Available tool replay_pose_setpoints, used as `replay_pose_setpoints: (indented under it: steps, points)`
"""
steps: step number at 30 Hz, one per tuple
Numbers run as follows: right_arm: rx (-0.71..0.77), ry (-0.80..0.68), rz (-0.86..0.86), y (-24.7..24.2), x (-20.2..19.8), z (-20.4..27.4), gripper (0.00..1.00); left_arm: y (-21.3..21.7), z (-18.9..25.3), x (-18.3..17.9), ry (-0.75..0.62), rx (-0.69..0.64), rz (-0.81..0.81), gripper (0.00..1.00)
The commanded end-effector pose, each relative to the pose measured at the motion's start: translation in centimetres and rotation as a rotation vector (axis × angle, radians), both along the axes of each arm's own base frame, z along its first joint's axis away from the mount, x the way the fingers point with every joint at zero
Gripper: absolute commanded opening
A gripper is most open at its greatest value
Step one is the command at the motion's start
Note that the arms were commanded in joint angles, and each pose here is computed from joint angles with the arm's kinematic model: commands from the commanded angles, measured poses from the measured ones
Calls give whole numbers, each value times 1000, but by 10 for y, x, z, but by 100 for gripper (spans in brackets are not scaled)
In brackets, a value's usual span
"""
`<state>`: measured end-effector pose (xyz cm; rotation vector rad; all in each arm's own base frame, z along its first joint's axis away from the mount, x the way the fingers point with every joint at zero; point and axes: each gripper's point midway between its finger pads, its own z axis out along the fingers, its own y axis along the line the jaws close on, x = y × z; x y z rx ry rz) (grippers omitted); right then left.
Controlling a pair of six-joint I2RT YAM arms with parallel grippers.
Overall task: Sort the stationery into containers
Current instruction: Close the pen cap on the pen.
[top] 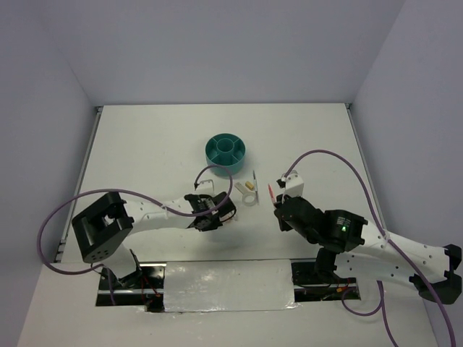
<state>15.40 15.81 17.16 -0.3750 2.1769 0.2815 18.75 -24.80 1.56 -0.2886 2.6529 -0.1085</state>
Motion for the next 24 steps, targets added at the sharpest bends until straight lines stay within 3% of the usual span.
replay_pose_setpoints:
  steps: [1, 8, 14, 20, 24]
  points:
    - [36, -22, 10, 5, 2, 5, 0, 14, -21, -31, 115, 12, -33, 0]
    - [82, -40, 12, 4, 1, 11, 0, 7, 51, -3, -80, -76, -44, 0]
    - [132, -28, 67, 17, -4, 9, 0, 1, 140, 31, -342, -156, -91, 0]
    - [349, -33, 194, 68, -10, 19, 0, 3, 244, 58, -629, -296, -115, 0]
    - [484, -47, 250, 87, -15, 34, 0, 21, 289, 71, -772, -374, -83, 0]
